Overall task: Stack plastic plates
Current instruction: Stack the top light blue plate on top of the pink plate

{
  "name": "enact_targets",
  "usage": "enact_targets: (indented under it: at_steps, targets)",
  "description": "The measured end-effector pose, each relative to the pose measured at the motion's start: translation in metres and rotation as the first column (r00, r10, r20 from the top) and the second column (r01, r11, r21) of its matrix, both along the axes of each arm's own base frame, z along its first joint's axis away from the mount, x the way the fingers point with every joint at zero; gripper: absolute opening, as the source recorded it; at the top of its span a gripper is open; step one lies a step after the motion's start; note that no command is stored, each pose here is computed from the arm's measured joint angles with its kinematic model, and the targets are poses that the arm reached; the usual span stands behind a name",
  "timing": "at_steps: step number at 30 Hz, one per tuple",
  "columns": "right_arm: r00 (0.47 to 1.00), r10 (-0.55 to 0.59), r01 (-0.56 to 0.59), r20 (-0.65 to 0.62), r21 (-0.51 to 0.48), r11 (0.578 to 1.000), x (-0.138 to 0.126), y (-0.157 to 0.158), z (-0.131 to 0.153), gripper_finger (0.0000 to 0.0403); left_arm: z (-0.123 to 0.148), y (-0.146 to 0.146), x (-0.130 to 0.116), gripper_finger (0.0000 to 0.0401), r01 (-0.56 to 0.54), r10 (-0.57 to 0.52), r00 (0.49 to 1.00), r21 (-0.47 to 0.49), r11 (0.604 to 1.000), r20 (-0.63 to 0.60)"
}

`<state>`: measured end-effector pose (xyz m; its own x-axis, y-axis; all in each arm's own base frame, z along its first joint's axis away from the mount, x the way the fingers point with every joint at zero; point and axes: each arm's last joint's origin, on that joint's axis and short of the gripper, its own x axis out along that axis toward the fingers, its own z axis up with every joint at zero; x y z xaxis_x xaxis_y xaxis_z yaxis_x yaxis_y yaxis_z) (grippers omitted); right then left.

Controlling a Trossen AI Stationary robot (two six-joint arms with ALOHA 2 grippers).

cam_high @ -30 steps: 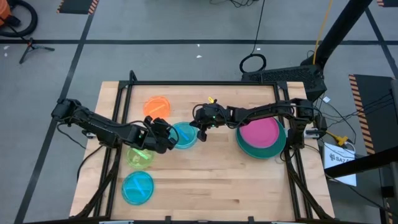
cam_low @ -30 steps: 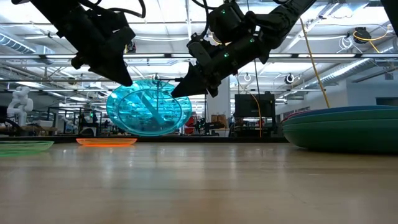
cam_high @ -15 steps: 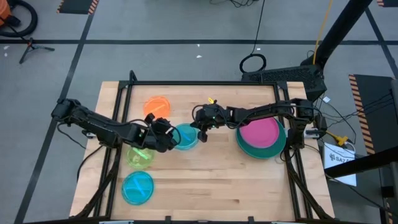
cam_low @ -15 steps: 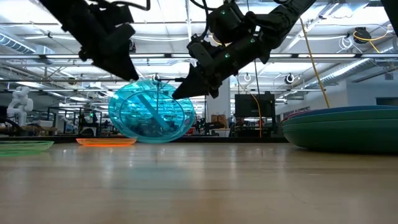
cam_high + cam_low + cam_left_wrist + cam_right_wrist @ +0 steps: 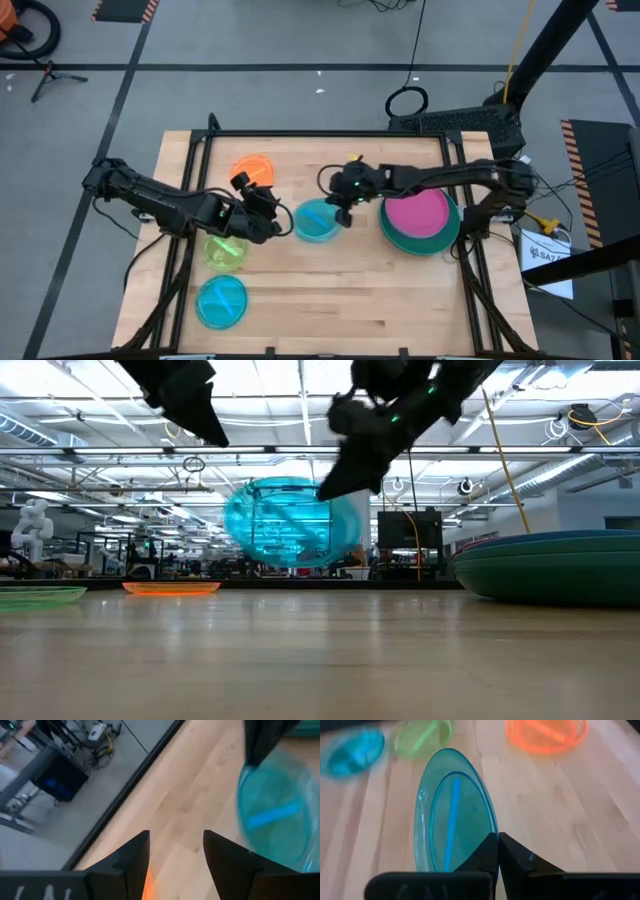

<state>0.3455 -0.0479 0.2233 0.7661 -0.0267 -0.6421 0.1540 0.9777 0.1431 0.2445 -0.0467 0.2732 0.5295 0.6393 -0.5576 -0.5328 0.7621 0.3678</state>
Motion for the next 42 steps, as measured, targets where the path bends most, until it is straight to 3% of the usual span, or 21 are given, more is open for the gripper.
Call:
enact_targets:
  at_steps: [5,11,15,19,30,42]
  targets:
    - [0.994,-0.003,0.003,-0.112,0.001,1.0,-0.045,0.0,0.035,0.0006,0.0,-0.004,-0.002,0.0191,0.005,-0.005,1.0,0.005,1.0,-0.003]
    - [0.97,-0.176,0.193,-0.17,0.091,0.977,-0.107,-0.013,0.073,0.0006,0.0,-0.006,-0.002,0.0191,0.009,-0.009,1.0,0.0,1.0,0.004]
    - [0.905,-0.308,0.361,-0.292,0.145,0.921,-0.145,-0.017,0.081,0.0006,0.0,-0.005,-0.002,0.0191,0.006,-0.006,1.0,0.0,1.0,0.005]
    - [0.818,-0.38,0.47,-0.431,0.122,0.874,-0.171,-0.016,0.08,0.0006,0.0,-0.005,-0.002,0.0191,0.002,-0.002,1.0,-0.003,1.0,0.009]
    - [0.729,-0.414,0.533,-0.546,0.072,0.843,-0.2,-0.016,0.081,0.0006,0.0,-0.005,-0.002,0.0191,-0.006,0.007,1.0,-0.012,1.0,0.02]
    - [0.699,-0.435,0.539,-0.568,0.018,0.842,-0.208,-0.025,0.08,0.0007,0.0,-0.005,-0.002,0.0191,-0.006,0.006,1.0,-0.012,1.0,0.019]
